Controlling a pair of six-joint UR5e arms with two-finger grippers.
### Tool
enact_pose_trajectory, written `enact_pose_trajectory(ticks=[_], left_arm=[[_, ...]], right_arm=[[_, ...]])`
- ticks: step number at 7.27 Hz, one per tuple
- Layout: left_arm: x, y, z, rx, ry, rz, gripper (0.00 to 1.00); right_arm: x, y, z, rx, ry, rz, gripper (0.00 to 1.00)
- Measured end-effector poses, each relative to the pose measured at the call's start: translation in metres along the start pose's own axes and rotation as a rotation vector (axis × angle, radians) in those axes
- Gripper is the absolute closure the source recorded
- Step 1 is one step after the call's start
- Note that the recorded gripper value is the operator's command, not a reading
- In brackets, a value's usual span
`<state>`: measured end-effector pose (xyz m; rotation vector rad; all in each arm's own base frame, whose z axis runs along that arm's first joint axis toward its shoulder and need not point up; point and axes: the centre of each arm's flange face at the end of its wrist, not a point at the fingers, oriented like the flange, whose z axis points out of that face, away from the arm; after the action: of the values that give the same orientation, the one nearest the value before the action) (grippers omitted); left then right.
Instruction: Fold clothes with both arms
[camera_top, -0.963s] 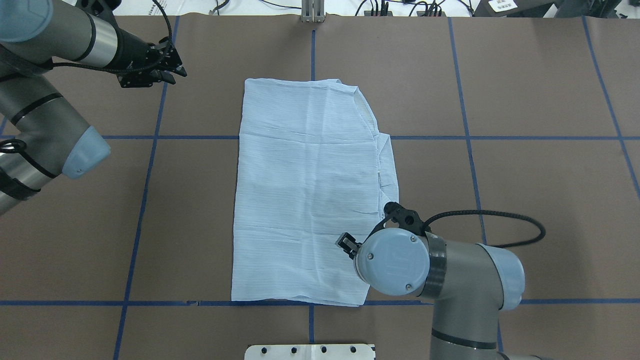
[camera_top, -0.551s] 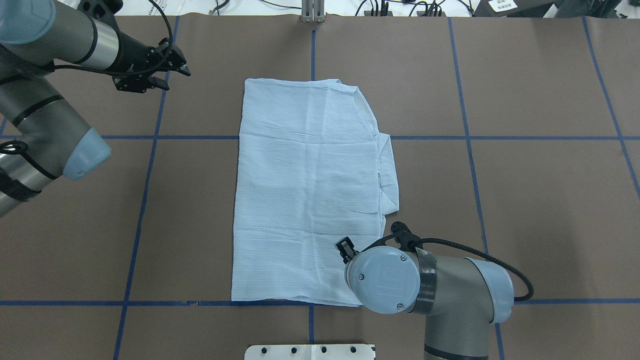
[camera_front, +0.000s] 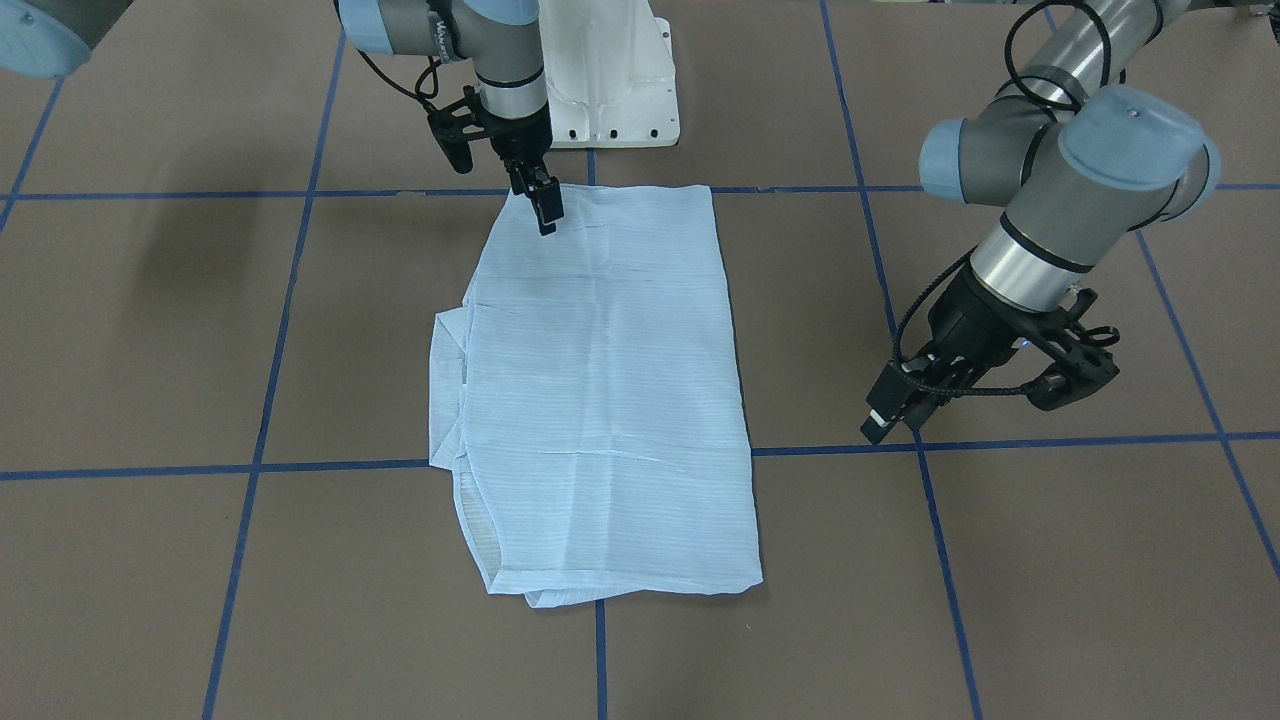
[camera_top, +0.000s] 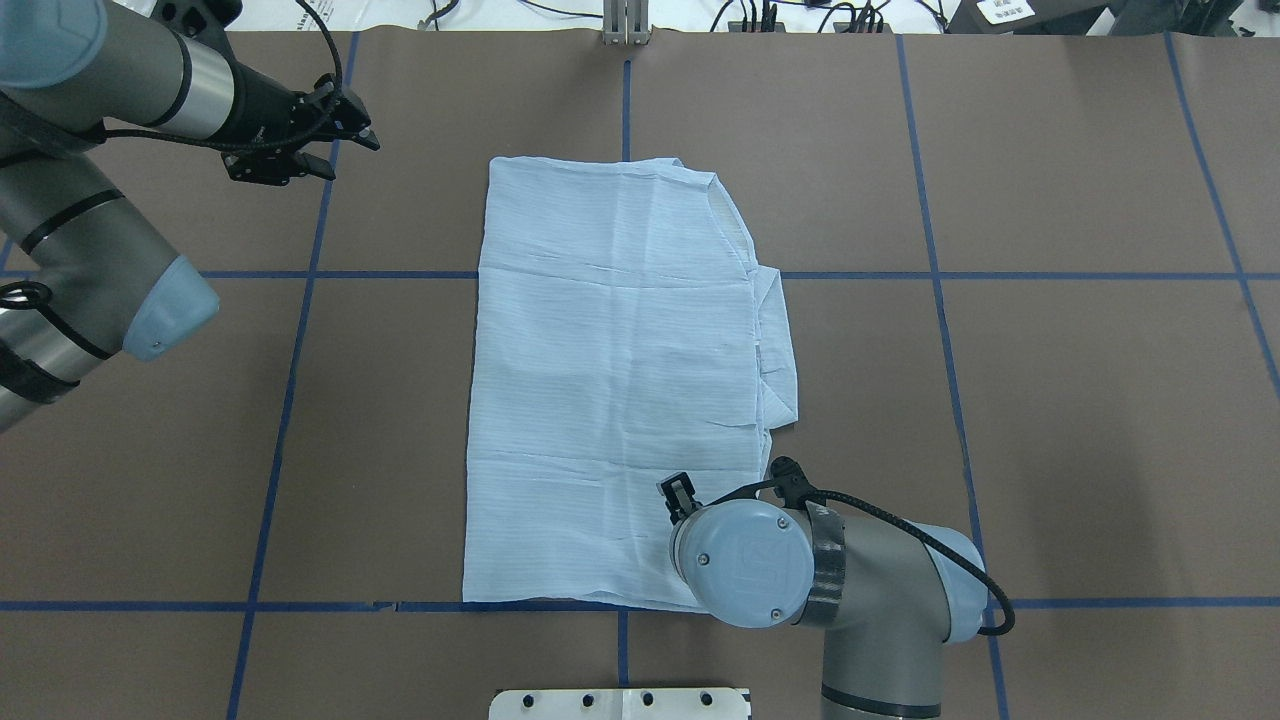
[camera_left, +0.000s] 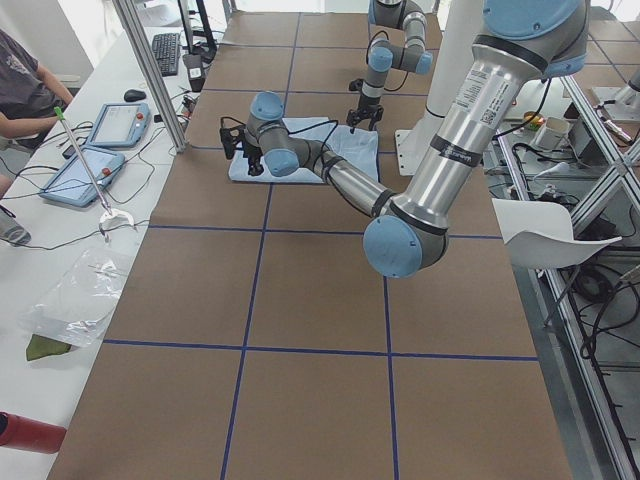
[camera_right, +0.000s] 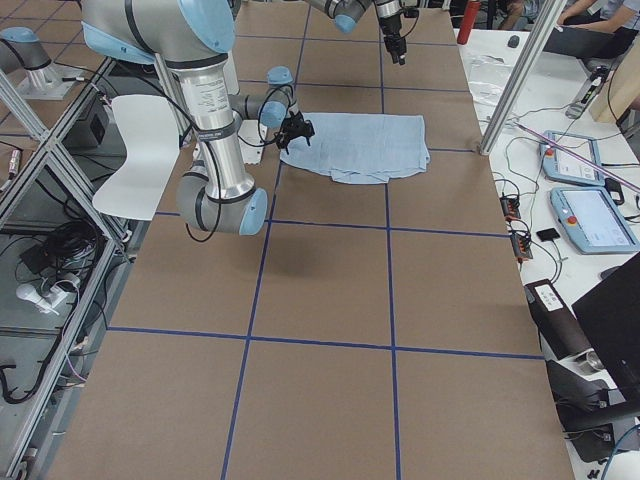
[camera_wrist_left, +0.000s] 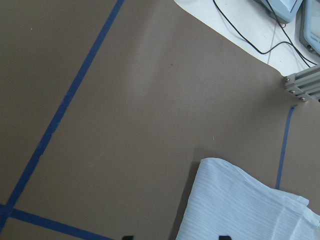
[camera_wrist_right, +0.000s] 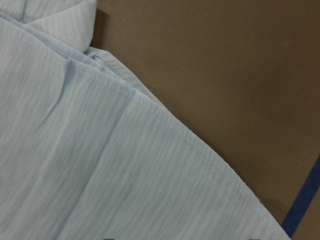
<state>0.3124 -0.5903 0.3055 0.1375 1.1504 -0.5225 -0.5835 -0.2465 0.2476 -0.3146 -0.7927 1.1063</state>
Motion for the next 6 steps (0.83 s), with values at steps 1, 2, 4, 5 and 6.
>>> enact_pose_trajectory(ticks=[1,2,4,5,6], left_arm=[[0.000,0.000,0.000,0.001,0.001,-0.002,0.34],[0.000,-0.001,-0.001,0.003,0.001,-0.003,0.33],[0.001,-0.001,-0.003,0.005,0.004,-0.002,0.33],[-0.001,0.000,-0.004,0.005,0.005,-0.002,0.33],[-0.004,0.001,-0.006,0.004,0.004,-0.002,0.33]], right_arm=[[0.005,0.005,0.002,-0.002,0.007,-0.002,0.08],[0.010,0.008,0.003,-0.003,0.013,-0.002,0.08],[0.016,0.010,0.009,0.003,0.024,-0.005,0.09],[0.016,0.009,0.010,0.006,0.027,-0.005,0.10],[0.017,0.009,0.011,0.005,0.030,-0.005,0.11]])
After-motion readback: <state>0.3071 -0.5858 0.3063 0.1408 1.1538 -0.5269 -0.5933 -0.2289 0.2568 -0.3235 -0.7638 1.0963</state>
